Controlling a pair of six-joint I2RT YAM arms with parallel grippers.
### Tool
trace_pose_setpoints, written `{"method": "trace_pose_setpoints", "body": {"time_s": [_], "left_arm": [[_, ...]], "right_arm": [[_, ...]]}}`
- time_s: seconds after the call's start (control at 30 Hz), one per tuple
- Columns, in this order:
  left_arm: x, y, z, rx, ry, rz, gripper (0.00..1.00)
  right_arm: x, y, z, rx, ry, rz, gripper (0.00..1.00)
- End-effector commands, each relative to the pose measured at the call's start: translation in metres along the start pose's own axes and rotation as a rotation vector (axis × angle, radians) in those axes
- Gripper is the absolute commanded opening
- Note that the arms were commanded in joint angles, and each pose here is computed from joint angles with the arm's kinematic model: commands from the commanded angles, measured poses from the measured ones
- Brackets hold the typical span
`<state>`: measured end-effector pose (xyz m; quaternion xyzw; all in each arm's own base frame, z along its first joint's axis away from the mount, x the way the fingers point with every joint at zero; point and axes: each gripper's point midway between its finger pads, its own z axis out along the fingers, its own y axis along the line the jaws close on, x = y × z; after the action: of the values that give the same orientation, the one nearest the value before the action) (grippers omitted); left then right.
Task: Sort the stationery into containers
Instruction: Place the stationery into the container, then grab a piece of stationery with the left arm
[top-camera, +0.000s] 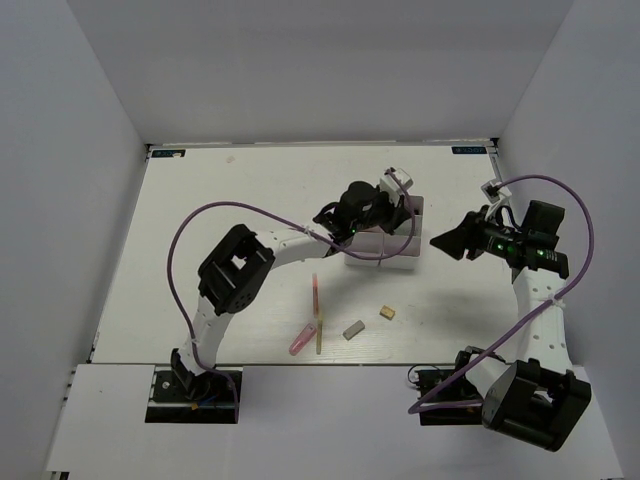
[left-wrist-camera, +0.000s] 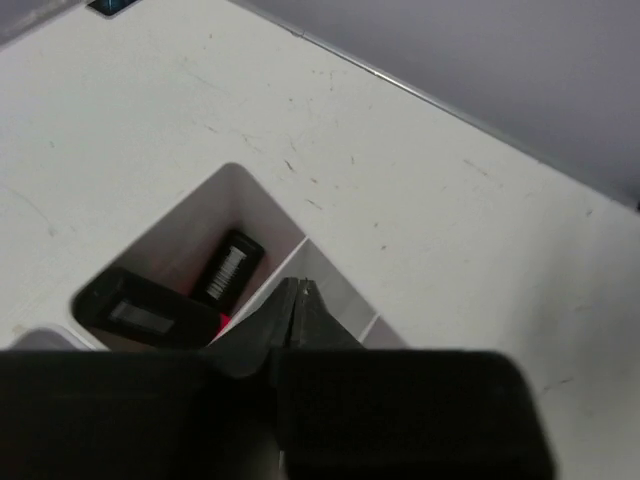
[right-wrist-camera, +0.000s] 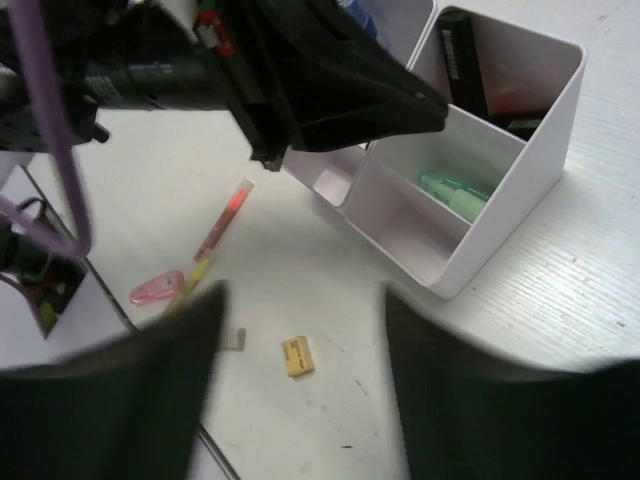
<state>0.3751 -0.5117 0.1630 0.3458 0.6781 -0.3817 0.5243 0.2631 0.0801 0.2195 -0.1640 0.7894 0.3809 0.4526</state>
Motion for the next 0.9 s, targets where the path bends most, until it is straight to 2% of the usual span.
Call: {"method": "trace_pose_setpoints", "body": {"time_s": [0.0,0.03,0.07,0.1,0.13,0.17,0.2,0.23,0.27,0.3,0.33,0.37,0.4,0.43,0.47,0.5,0.53,0.57,0.6,0.63,0.73,0.77,0.87], "left_arm": [[-0.058,-0.045,-0.025,0.055,-0.065,0.025,0.00],[-0.058,-0.045,-0.030,0.025,-0.050,0.025,0.00],[-0.077,-0.057,-0.053,0.006,-0.067,0.032,0.00],[-0.082,-0.049,-0.062,-0.085,-0.064,0.023,0.00],[-0.075,-0.058,-0.091,-0.187,0.030,-0.013,0.00],[-0.070,-0.047,-0.105,-0.295,0.068,-0.026,0.05],[-0.043,-0.052,-0.124,-0.334,0.196,-0.075,0.16],[-0.034,-0.049,-0.137,-0.380,0.241,-0.104,0.24],[-0.006,-0.040,-0.184,-0.470,0.383,-0.112,0.36],[0.005,-0.039,-0.200,-0.494,0.428,-0.138,0.42],[0.010,-0.043,-0.226,-0.514,0.433,-0.195,0.46],[0.046,-0.041,-0.252,-0.536,0.554,-0.178,0.52],[0.054,-0.042,-0.264,-0.541,0.579,-0.182,0.56],[0.066,-0.041,-0.285,-0.552,0.600,-0.182,0.63],[0.080,-0.040,-0.300,-0.565,0.652,-0.176,0.66],[0.106,-0.036,-0.317,-0.585,0.722,-0.162,0.67],[0.110,-0.034,-0.326,-0.594,0.735,-0.153,0.67],[0.117,-0.032,-0.333,-0.611,0.756,-0.149,0.67],[0.137,-0.028,-0.345,-0.627,0.806,-0.131,0.67],[0.139,-0.027,-0.342,-0.617,0.785,-0.126,0.65],[0.159,-0.022,-0.341,-0.602,0.827,-0.074,0.54],[0.163,-0.021,-0.339,-0.598,0.843,-0.065,0.54],[0.168,-0.021,-0.333,-0.585,0.864,-0.059,0.54]], "right_arm": [[-0.004,0.003,-0.002,-0.017,-0.010,-0.018,0.75],[-0.005,0.001,-0.002,0.001,-0.008,0.016,0.91],[-0.008,-0.001,-0.003,0.019,-0.012,0.023,0.91],[-0.009,0.003,-0.004,-0.001,-0.016,0.030,0.91],[-0.010,0.007,-0.004,-0.021,-0.020,0.020,0.91],[-0.009,0.010,-0.003,-0.053,-0.023,0.022,0.91],[-0.007,0.010,-0.003,-0.065,-0.021,0.031,0.82],[-0.006,0.010,-0.002,-0.079,-0.019,0.028,0.52],[-0.005,0.010,-0.002,-0.085,-0.014,0.045,0.11],[-0.012,0.011,-0.002,-0.086,-0.016,0.037,0.00],[-0.003,0.010,-0.001,-0.098,0.015,0.081,0.00],[-0.005,0.015,-0.002,-0.134,0.012,0.047,0.00],[-0.004,0.015,-0.001,-0.157,0.015,0.050,0.00],[-0.006,0.022,-0.001,-0.201,0.015,0.070,0.49],[-0.003,0.024,-0.002,-0.221,0.018,0.042,0.65],[-0.004,0.031,-0.004,-0.252,0.026,0.065,0.70],[-0.006,0.033,-0.004,-0.270,0.023,0.062,0.65],[-0.005,0.034,-0.004,-0.284,0.021,0.048,0.53],[-0.005,0.035,-0.005,-0.290,0.017,0.052,0.32],[-0.005,0.035,-0.004,-0.296,0.017,0.055,0.00],[-0.002,0.034,-0.003,-0.303,0.022,0.063,0.00],[-0.002,0.032,-0.003,-0.294,0.028,0.067,0.15],[-0.001,0.030,-0.003,-0.282,0.032,0.063,0.23]]}}
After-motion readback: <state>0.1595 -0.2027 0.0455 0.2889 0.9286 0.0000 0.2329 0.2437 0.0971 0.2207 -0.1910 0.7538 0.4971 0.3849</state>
